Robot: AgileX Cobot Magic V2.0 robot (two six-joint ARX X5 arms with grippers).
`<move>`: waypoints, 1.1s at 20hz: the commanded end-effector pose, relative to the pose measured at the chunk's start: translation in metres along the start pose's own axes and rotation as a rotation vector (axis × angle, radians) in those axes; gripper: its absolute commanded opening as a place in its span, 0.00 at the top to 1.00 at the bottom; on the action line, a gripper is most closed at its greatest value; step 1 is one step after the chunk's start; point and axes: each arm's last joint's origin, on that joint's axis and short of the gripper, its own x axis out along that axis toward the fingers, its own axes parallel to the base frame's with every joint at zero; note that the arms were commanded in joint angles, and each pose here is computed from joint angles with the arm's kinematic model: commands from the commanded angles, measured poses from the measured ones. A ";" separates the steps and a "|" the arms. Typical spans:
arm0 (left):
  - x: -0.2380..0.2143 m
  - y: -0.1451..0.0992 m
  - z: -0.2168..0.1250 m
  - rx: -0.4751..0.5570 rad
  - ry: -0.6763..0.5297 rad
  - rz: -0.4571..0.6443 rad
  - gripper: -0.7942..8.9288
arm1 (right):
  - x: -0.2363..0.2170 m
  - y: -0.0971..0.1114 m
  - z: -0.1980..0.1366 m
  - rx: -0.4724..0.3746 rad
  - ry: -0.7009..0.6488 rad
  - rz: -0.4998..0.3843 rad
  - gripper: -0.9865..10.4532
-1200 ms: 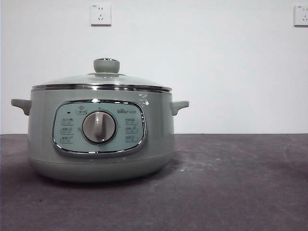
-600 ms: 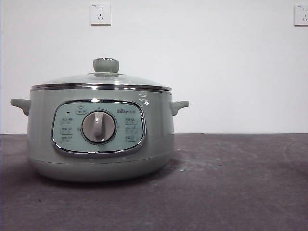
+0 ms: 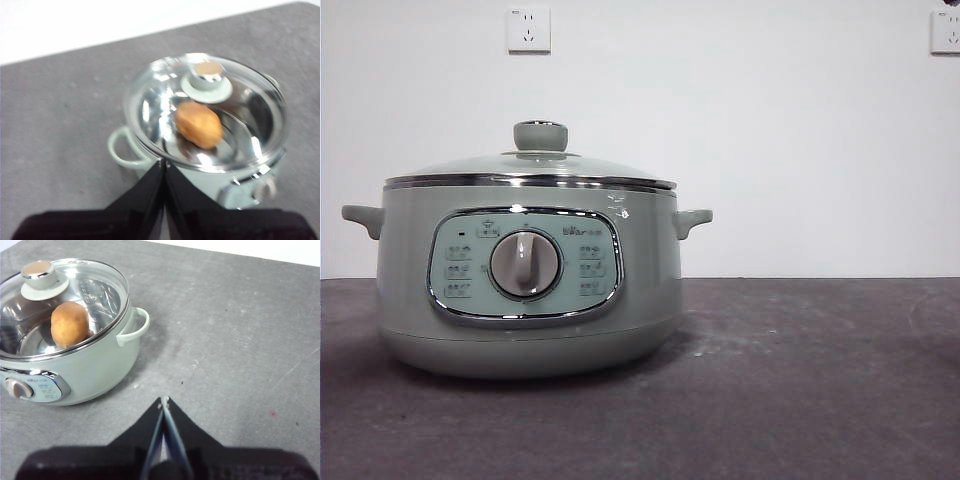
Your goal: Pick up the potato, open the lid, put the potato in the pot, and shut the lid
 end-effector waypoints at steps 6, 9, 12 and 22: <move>0.018 0.020 -0.045 -0.061 -0.259 0.149 0.92 | 0.001 0.000 -0.001 0.009 -0.002 -0.003 0.91; 0.037 0.026 -0.086 -0.072 -0.291 0.178 0.92 | 0.000 0.000 -0.001 0.009 -0.002 -0.003 0.91; 0.050 0.030 -0.119 -0.094 -0.247 0.230 0.92 | 0.001 0.000 -0.001 0.009 -0.002 -0.003 0.91; 0.068 0.032 -0.159 -0.138 -0.173 0.248 0.92 | 0.001 0.000 -0.001 0.009 -0.002 -0.003 0.91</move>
